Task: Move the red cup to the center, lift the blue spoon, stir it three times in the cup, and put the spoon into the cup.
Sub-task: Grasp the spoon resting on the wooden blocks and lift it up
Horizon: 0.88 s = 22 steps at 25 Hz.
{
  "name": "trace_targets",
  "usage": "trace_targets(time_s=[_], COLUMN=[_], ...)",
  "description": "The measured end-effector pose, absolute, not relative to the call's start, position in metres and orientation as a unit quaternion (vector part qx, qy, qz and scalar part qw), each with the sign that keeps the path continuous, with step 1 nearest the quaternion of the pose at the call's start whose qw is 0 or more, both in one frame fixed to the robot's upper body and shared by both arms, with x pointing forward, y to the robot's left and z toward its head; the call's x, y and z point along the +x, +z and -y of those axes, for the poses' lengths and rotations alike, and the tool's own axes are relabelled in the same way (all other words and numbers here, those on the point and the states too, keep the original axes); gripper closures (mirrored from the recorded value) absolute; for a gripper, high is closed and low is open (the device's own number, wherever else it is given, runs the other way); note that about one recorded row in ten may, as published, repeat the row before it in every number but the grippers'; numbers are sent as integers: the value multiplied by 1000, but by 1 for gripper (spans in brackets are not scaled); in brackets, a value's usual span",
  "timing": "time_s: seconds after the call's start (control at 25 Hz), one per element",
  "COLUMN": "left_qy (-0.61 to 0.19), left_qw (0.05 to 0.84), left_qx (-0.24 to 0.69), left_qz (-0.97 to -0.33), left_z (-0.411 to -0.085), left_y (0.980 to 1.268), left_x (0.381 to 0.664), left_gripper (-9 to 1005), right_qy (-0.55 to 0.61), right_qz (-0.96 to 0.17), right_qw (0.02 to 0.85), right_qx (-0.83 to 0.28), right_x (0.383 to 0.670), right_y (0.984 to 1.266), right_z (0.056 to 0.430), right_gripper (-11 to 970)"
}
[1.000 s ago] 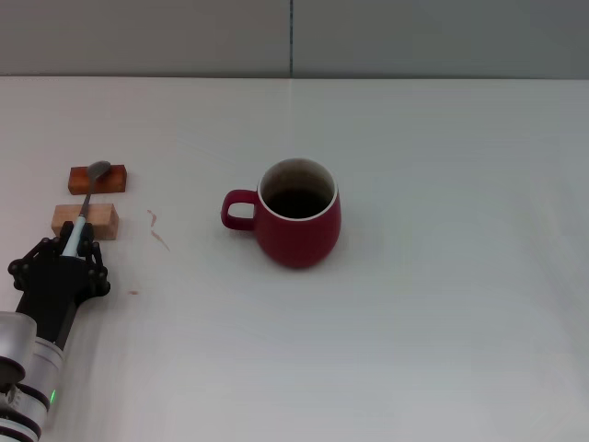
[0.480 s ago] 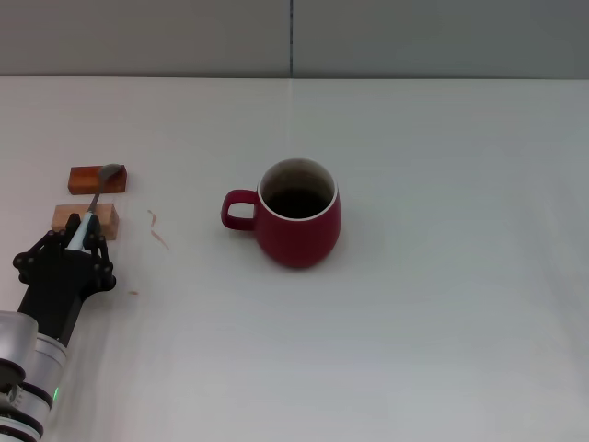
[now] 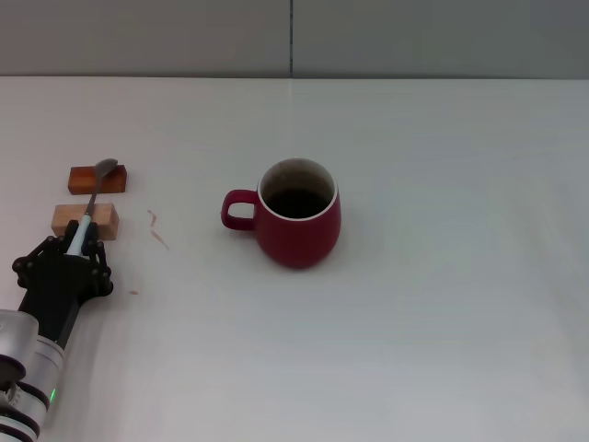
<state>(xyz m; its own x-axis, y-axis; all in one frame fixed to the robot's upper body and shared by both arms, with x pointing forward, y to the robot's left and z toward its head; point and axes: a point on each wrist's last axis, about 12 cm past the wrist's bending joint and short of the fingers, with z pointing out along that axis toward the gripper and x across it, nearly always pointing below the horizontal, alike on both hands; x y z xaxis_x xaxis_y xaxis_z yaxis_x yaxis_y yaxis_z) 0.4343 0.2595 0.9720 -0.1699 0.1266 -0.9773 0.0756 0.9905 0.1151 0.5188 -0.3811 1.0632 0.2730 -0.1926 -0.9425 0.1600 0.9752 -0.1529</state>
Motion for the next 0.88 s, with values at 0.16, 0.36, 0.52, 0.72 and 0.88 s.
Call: trace_targets(time_s=[0.16,0.36,0.52,0.72,0.88], left_qy=[21,20,21,21,21], left_qw=[637,644,651,652,649], left_qx=[67,64,58,54,56], left_qz=[-767,-762,-756,-756,-759], left_z=[-260,-259,-259,-259,-260], left_y=[971,973,975,975,974], left_x=[434,433,432,432,432], left_gripper=[826,826,827,827,827], right_qy=[-110,-109,-109,-109,-109], right_qz=[-593,-593,-593,-593,-593], right_qw=[798,798,798,798,798], right_qx=[-13,-13,-13,-13,-13], right_x=[519,519,518,518,518], right_y=[1063,1063,1062,1062,1062], right_z=[380,380,379,379,379], right_gripper=[326,326,326,326,327])
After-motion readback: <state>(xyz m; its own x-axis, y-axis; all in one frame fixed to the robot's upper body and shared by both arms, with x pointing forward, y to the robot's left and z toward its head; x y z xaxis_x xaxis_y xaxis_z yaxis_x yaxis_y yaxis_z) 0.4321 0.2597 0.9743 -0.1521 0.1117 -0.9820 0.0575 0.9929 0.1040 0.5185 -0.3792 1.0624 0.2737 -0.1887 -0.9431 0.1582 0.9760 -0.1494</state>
